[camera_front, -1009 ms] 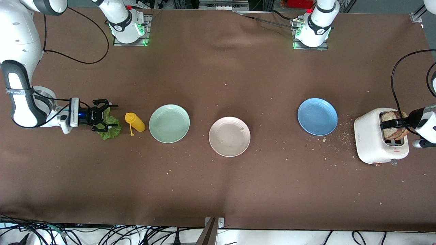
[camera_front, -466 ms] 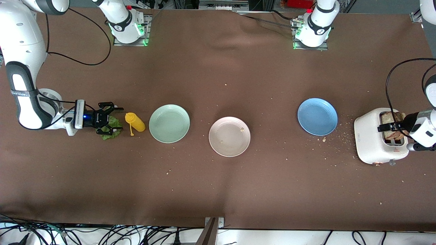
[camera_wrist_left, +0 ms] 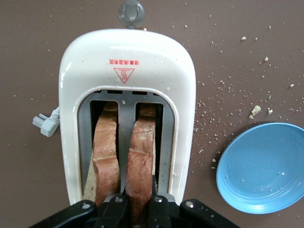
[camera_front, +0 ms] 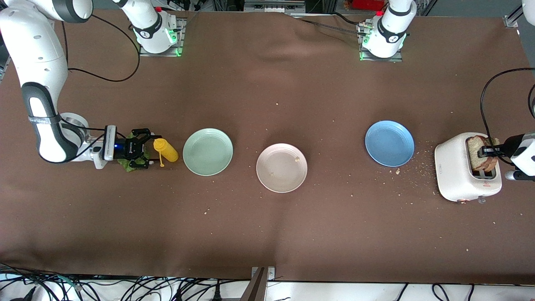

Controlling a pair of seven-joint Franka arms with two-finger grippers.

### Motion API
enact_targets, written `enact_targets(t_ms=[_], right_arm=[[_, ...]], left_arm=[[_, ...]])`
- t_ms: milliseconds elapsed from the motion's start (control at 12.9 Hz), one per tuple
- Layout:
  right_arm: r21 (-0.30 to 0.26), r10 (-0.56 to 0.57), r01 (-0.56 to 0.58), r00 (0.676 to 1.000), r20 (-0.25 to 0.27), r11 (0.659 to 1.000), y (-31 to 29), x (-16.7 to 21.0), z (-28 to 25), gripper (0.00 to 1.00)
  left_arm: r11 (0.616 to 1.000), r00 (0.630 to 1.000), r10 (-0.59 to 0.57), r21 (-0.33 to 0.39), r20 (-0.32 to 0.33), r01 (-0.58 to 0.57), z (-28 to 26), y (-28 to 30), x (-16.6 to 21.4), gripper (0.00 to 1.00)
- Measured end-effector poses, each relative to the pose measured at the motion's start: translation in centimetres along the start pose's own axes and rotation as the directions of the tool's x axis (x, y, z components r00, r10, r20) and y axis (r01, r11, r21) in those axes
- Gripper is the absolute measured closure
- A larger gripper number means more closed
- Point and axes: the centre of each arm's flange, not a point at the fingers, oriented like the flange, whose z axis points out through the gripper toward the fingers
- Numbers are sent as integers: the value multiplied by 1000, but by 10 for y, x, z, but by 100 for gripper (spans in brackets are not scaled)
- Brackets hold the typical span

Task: Make sandwich in beige plate with both arms
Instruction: 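Grasp the toast with the left gripper while the right gripper grasps the bottle, then lay the toast on the beige plate while the right gripper lifts the bottle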

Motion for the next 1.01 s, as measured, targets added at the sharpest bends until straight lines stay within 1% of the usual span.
enact_targets(t_ms=[155,310,388,466,621,698,776,853,1009], right_arm=[[17,9,-9,1000,-3,1000,-1,-6,10,3],[21,8,-8,1000,-7,1000,-3,-12,12,11],[21,3,-3,1000,-8,1000,-3,-12,12,21],[23,-2,3,1000,-10,1000,-2,-11,12,35],[27,-16,17,1000,-17,999,2,-6,10,57],[31,-24,25,999,-23,999,4,-3,9,62],[36,-30,31,999,-27,999,7,1,7,66],[48,-28,29,999,-27,998,9,5,3,69],[105,-5,6,1000,-11,994,17,20,-8,74]], left_arm=[[1000,1000,9,2,-9,-9,-6,2,2,89],[1000,1000,15,5,-18,-14,-26,4,5,90],[1000,1000,17,6,-21,-17,-41,5,5,92],[1000,1000,20,6,-24,-20,-54,7,6,92],[1000,999,24,7,-31,-24,-73,10,6,92],[999,999,32,7,-44,-32,-81,15,8,92],[999,998,48,-5,-50,-49,-91,28,10,92],[996,996,70,-43,-55,-72,-101,50,13,92],[985,994,80,-145,-69,-89,-117,103,19,92]])
